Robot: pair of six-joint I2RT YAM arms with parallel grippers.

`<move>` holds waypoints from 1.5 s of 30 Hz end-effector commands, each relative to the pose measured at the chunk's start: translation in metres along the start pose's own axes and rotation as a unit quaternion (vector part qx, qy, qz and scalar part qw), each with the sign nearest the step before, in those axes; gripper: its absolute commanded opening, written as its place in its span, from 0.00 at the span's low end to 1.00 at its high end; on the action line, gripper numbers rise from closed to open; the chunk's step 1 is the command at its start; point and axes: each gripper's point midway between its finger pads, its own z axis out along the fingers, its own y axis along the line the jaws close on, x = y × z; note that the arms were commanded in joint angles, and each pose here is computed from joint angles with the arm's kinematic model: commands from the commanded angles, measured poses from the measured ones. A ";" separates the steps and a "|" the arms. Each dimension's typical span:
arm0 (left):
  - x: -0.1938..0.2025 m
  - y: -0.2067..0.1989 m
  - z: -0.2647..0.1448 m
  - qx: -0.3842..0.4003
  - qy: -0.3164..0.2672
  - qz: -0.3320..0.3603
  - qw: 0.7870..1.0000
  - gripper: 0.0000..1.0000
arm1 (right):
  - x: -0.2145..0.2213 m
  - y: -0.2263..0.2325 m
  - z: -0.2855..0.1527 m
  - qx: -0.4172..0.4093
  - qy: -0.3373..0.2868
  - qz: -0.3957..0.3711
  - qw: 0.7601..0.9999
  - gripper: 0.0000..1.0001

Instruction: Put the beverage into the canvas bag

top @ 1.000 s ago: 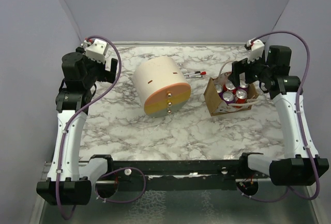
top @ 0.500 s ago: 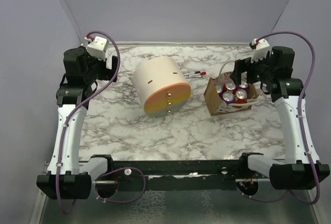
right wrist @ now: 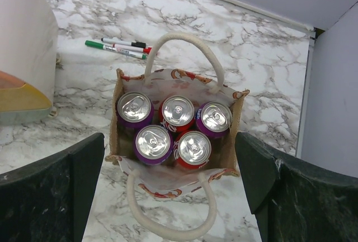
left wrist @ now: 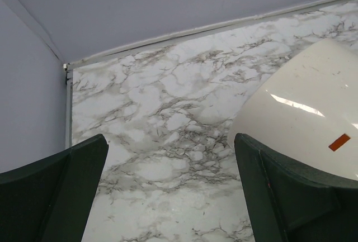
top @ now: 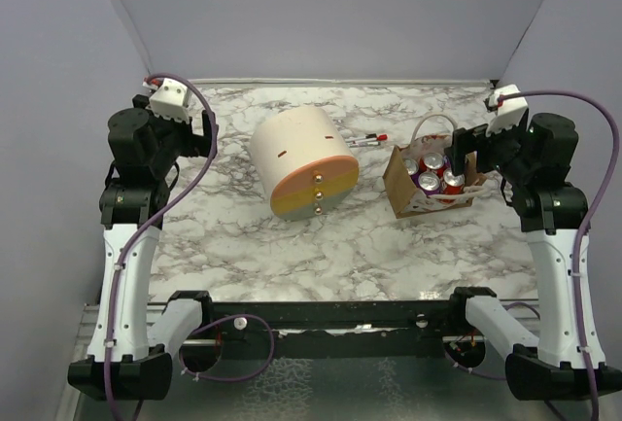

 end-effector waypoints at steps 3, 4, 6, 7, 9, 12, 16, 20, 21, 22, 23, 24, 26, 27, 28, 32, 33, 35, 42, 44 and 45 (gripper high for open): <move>0.015 -0.017 0.011 0.040 -0.008 -0.039 0.998 0.99 | -0.012 -0.001 -0.005 0.009 -0.030 0.008 0.999 1.00; 0.017 -0.016 0.013 0.038 -0.008 -0.043 0.998 0.99 | -0.015 0.001 -0.007 0.003 -0.034 0.009 0.999 1.00; 0.019 -0.011 0.014 0.024 -0.009 -0.045 0.999 0.99 | -0.018 0.006 -0.011 -0.007 -0.038 0.010 0.999 1.00; 0.018 -0.008 0.014 0.014 -0.011 -0.042 0.999 0.99 | -0.020 0.007 -0.013 -0.010 -0.041 0.010 0.999 1.00; 0.017 -0.003 0.014 0.002 -0.019 -0.030 0.999 0.99 | -0.021 0.009 -0.017 -0.012 -0.046 0.008 0.999 1.00; 0.014 0.000 0.010 -0.003 -0.034 -0.015 0.999 0.99 | -0.018 0.012 -0.021 -0.016 -0.054 -0.005 0.998 1.00; 0.009 0.004 -0.001 -0.013 -0.057 -0.011 0.998 0.99 | -0.016 0.014 -0.029 -0.014 -0.063 -0.029 0.997 1.00; 0.011 0.001 -0.011 0.002 -0.054 -0.006 0.999 0.99 | -0.015 0.012 -0.034 -0.006 -0.069 -0.040 0.997 1.00; 0.012 0.000 -0.015 0.006 -0.052 0.001 0.999 0.99 | -0.015 0.012 -0.035 -0.005 -0.070 -0.043 0.997 1.00; 0.012 0.000 -0.019 0.007 -0.050 0.008 0.999 0.99 | -0.015 0.013 -0.038 -0.004 -0.073 -0.046 0.996 1.00; 0.012 -0.001 -0.023 0.008 -0.050 0.014 0.999 0.99 | -0.016 0.013 -0.041 -0.002 -0.076 -0.050 0.996 1.00; 0.013 0.000 -0.026 0.007 -0.048 0.020 0.999 0.99 | -0.015 0.013 -0.043 -0.001 -0.077 -0.055 0.996 1.00; 0.016 0.000 -0.030 0.005 -0.044 0.024 0.999 0.99 | -0.013 0.011 -0.048 0.010 -0.080 -0.063 0.995 1.00; 0.017 0.001 -0.031 0.002 -0.043 0.024 0.999 0.99 | -0.011 0.009 -0.049 0.017 -0.081 -0.064 0.995 1.00; 0.018 0.001 -0.032 -0.001 -0.042 0.023 0.999 0.99 | -0.010 0.007 -0.050 0.024 -0.081 -0.065 0.994 1.00; 0.019 0.007 -0.033 -0.015 -0.040 0.019 0.999 0.99 | -0.002 0.008 -0.048 0.023 -0.078 -0.063 0.995 1.00; 0.020 0.008 -0.034 -0.018 -0.040 0.019 0.999 0.99 | 0.000 0.009 -0.048 0.021 -0.078 -0.062 0.995 1.00; 0.021 0.009 -0.035 -0.021 -0.038 0.018 0.999 0.99 | 0.002 0.009 -0.047 0.019 -0.076 -0.060 0.995 1.00; 0.031 -0.004 -0.036 0.012 -0.033 0.022 0.999 0.99 | 0.004 0.005 -0.053 0.032 -0.074 -0.064 0.995 1.00; 0.030 -0.005 -0.037 0.016 -0.033 0.020 0.999 0.99 | 0.006 0.006 -0.054 0.032 -0.072 -0.063 0.995 1.00; 0.029 -0.005 -0.037 0.016 -0.033 0.019 0.999 0.99 | 0.008 0.006 -0.054 0.031 -0.071 -0.063 0.995 1.00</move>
